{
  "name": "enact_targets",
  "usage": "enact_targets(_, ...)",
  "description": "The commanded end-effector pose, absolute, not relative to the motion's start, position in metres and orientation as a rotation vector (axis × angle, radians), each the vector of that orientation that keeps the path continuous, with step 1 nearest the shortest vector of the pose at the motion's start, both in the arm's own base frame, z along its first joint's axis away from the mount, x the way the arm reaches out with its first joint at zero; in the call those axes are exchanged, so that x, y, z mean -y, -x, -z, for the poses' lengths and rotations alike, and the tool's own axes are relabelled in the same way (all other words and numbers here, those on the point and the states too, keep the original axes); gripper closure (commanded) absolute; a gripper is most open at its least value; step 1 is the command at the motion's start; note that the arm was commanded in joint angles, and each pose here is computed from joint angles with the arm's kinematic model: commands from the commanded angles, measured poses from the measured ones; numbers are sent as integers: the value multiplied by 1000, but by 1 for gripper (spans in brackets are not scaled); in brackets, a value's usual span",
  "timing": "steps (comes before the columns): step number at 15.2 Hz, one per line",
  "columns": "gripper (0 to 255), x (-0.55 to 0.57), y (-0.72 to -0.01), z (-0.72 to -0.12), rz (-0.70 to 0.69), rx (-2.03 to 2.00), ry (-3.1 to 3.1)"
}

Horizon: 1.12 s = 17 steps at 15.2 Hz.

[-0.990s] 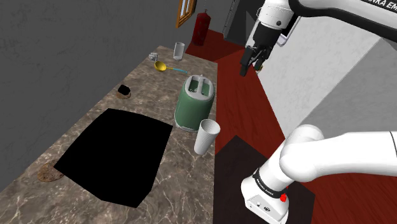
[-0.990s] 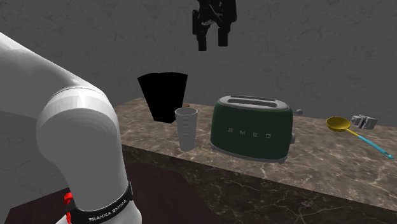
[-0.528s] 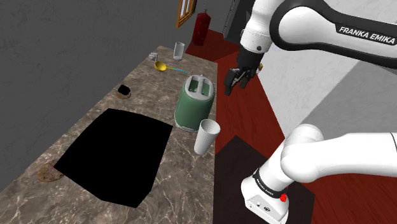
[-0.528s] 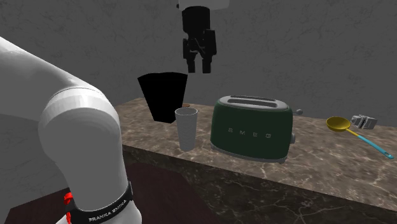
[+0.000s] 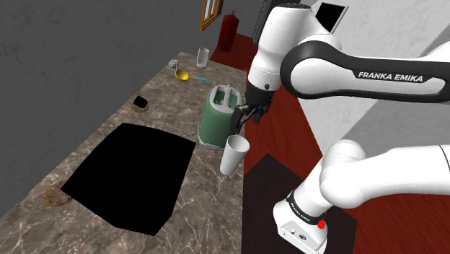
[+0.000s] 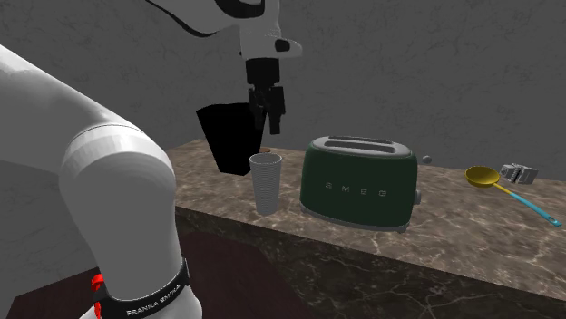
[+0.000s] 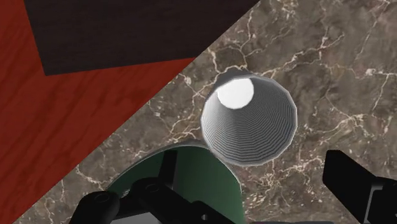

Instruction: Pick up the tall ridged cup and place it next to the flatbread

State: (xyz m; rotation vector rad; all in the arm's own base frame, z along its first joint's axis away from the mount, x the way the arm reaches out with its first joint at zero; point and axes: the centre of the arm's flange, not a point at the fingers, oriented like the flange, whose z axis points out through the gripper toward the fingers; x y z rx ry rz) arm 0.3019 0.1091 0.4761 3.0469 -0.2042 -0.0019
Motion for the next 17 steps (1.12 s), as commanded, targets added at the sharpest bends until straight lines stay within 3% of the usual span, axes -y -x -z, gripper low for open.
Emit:
enact_targets(1,0,-128,-303,-458,-1,211,-3049)
enact_targets(12,0,-152,-304,-388,-2,218,-3052)
enact_targets(17,0,-152,-304,-388,-2,218,-3052)
